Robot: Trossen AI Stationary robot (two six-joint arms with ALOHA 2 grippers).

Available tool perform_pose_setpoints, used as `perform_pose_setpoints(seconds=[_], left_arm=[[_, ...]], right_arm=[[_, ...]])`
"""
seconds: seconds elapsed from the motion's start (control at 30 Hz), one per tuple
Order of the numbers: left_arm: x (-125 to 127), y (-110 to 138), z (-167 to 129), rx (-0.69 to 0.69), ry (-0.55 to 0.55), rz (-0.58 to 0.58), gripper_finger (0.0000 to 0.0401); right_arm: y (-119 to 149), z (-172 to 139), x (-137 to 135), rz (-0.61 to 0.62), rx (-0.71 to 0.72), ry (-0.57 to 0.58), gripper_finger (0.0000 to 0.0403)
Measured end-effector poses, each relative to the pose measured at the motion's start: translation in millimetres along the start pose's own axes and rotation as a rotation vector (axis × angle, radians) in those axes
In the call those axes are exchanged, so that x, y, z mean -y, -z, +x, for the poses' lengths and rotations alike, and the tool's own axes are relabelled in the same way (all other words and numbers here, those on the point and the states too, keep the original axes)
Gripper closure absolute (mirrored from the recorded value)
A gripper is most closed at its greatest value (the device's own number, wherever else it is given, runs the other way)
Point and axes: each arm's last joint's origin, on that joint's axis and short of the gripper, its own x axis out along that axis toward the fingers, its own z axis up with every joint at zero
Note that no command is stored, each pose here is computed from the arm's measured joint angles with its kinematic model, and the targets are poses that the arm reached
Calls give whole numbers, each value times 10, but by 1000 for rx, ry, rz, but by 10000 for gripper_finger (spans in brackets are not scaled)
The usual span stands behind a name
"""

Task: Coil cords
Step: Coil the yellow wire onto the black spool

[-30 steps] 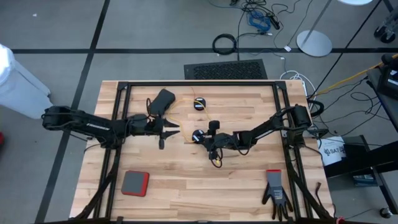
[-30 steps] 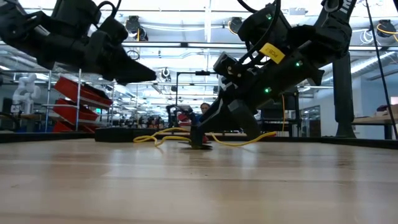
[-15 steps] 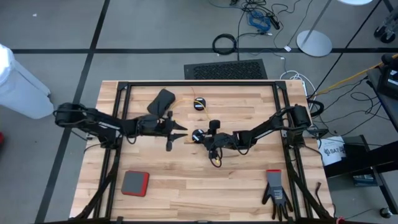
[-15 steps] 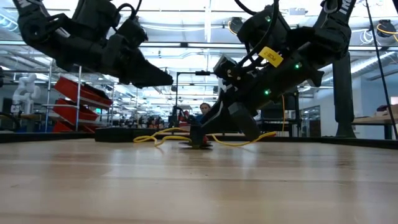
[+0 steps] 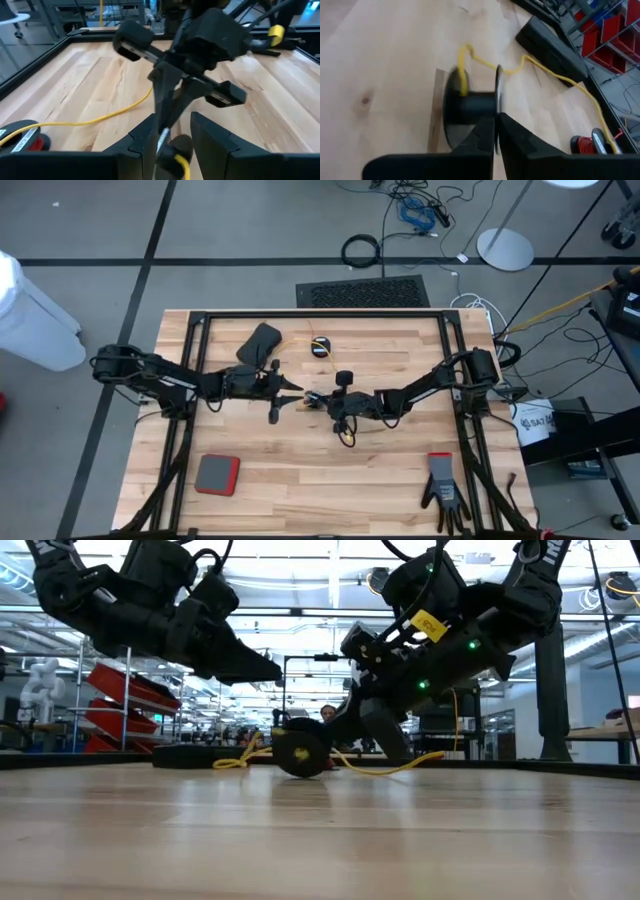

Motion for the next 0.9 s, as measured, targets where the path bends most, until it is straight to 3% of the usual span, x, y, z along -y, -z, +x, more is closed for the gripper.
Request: perform_pose_setpoints(seconds=[0.2,0.37,0.63,0.9], left_arm=[[124,-38,7,37,50,99,278],[161,-126,35,71,-2,155,278],[141,-470,232,165,-28,255,278],[117,-835,669,239,-40,258,278]], right_arm=[[-50,-52,5,3,12,-16,402],[-221,-220,60,12,45,-26,402],[-483,-721,207,2,21,-85,403],[-600,-1258,456,-25,-5,-117,403]])
